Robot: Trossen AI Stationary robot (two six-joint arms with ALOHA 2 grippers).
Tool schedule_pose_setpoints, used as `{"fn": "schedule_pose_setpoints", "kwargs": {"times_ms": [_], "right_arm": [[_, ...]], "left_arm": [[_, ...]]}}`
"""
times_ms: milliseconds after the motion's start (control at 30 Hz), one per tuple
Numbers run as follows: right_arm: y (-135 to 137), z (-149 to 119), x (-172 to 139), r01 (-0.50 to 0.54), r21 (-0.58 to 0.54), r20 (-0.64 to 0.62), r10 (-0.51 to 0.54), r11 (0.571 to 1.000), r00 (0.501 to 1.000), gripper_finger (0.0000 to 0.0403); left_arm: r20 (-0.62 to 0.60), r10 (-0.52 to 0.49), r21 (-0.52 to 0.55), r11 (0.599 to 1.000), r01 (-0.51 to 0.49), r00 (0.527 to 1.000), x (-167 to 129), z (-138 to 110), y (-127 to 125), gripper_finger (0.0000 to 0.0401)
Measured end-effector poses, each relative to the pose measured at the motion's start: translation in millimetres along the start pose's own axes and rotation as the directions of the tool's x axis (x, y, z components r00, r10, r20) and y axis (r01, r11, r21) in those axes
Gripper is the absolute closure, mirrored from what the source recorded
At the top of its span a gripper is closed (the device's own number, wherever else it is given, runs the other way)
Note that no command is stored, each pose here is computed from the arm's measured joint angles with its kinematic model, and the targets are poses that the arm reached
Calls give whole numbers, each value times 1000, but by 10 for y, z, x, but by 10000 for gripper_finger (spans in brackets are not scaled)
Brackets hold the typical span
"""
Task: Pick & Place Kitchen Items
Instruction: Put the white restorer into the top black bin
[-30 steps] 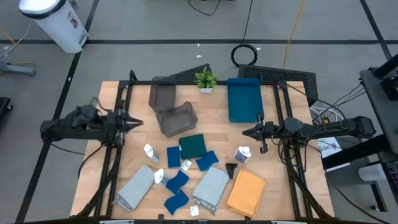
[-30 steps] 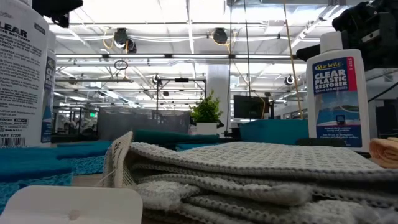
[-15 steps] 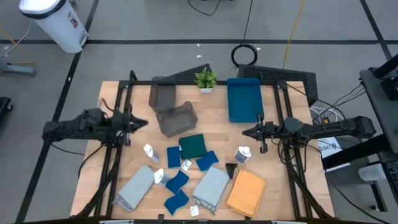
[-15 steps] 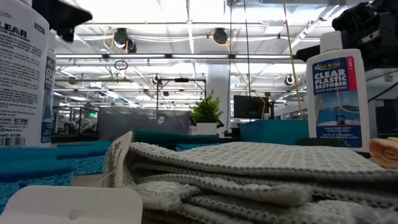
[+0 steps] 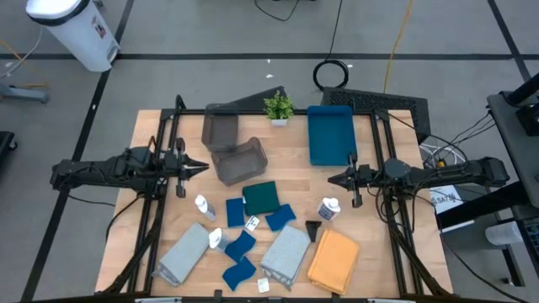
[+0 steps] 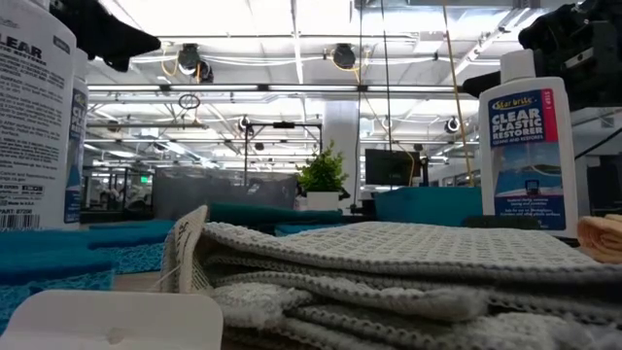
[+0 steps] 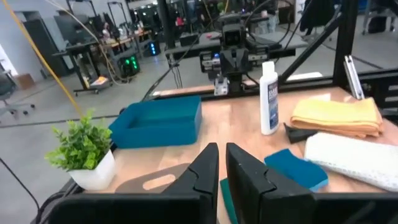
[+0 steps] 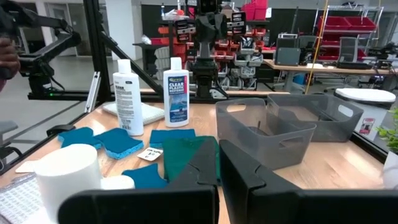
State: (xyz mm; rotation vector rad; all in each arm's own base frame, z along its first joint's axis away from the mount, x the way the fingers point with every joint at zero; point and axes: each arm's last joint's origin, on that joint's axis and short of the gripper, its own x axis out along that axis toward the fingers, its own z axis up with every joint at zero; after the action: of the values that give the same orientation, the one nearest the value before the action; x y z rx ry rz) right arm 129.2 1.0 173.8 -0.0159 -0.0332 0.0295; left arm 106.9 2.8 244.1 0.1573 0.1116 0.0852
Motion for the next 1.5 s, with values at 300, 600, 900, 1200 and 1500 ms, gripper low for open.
{"fn": "schedule_pose_setpoints", "kwargs": {"times_ms": [300,600,900,1200,1500], "right_arm": [[0,0,0,0,0,0,0,1000,1000,403],[0,0,0,0,0,0,0,1000,1000,403],[0,1,0,0,0,1,0,1000,1000,403],[0,1,0,0,0,1,0,1000,1000,403],[0,0,0,0,0,0,0,1000,1000,403]], "left_arm": [[-41,90,69,994,-87,995,115,-14,15,366],[-68,140,66,989,-136,988,133,-33,26,366],[-63,139,-1,990,-139,988,133,-29,26,366],[152,204,-211,963,-169,967,108,190,70,366],[205,114,-297,954,-49,972,65,386,69,294]]}}
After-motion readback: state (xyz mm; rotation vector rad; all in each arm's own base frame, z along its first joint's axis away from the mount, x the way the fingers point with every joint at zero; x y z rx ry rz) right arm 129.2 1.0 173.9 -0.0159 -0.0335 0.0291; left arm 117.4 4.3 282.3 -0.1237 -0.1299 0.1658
